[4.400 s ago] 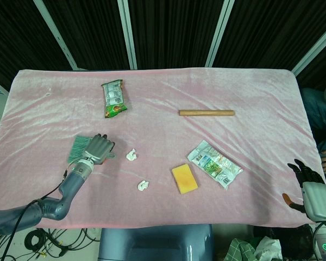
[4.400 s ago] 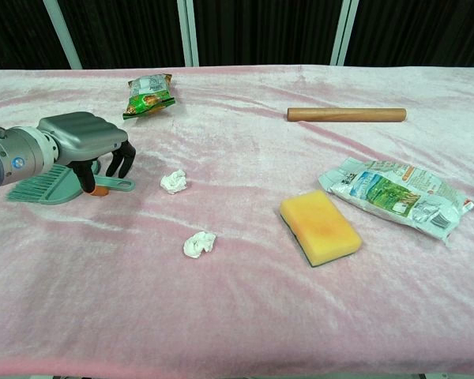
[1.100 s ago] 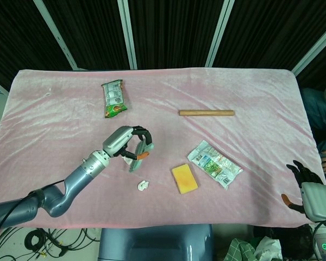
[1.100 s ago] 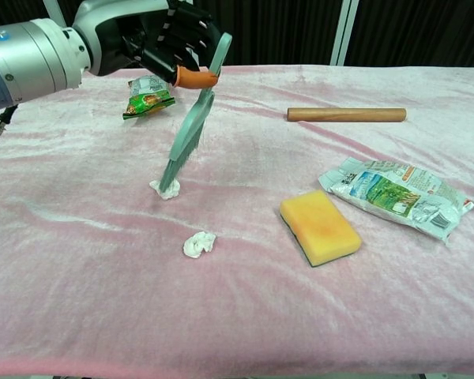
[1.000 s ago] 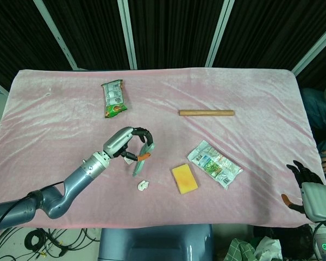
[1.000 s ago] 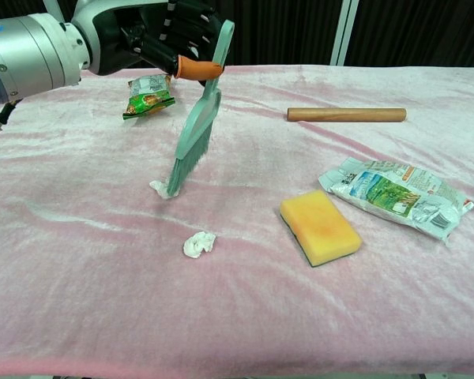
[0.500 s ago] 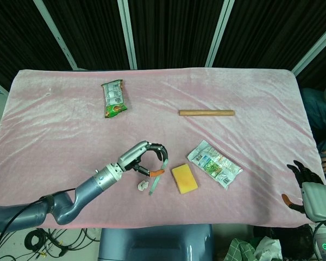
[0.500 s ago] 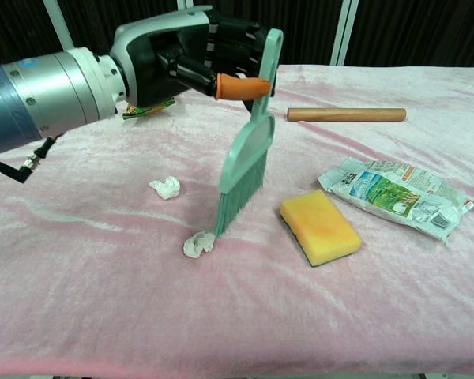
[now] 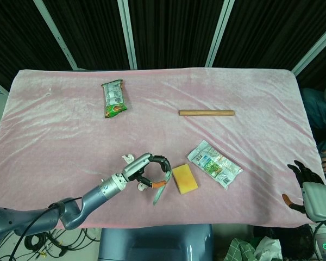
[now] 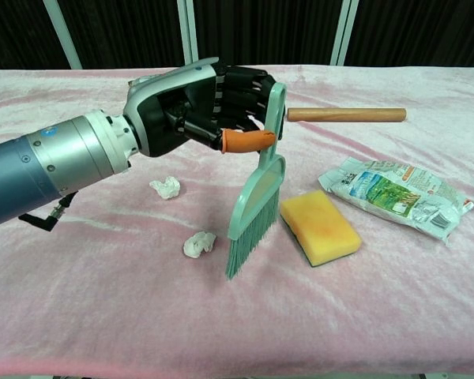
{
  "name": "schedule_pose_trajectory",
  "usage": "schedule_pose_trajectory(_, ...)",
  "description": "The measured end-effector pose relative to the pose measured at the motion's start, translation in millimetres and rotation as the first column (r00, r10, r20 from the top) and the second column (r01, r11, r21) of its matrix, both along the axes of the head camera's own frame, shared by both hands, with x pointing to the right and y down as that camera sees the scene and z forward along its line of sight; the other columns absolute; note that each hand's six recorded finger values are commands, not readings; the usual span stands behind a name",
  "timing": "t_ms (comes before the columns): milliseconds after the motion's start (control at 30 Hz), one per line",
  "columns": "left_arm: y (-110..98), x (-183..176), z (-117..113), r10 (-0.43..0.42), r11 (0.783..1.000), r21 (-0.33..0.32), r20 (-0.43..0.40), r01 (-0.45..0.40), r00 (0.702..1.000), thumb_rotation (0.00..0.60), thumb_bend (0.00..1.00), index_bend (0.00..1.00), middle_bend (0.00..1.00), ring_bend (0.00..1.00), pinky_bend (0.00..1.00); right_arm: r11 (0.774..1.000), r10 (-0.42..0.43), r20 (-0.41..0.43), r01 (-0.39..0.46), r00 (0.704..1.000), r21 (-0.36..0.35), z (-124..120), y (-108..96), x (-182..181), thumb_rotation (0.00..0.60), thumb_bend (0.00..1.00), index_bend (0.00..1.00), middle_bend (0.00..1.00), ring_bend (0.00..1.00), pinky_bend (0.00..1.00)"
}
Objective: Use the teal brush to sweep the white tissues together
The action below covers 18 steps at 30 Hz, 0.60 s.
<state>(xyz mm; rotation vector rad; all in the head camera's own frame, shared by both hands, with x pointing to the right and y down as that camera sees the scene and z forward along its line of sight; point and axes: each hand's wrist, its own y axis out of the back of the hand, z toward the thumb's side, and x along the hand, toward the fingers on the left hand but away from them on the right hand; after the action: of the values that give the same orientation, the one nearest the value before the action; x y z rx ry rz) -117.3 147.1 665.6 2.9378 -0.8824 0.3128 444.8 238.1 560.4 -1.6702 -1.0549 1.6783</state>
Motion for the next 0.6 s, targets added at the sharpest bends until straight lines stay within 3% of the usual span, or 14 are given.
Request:
schedule_pose_trajectory(400,21,-17,23,-0.012,0.994,0.11,0.029,0.008,1.0,0.6,0.44,0.71,0.71,0.38,0.46,1.0,0.007,0.005,-0.006,1.0,-0.003,0,0,0,0.6,0.2,0.16,0.07,0.14,0.19)
schedule_pose_trajectory(600,30,-24,31,0.008,0.996,0.084,0.017,-0.009,1.0,0.6,0.44,0.72,0.71,0.39,0.46,1.0,0.01,0.009,-0.01,1.0,-0.004,0,0,1,0.6,0.2,0.16,0.07,0.14,0.2)
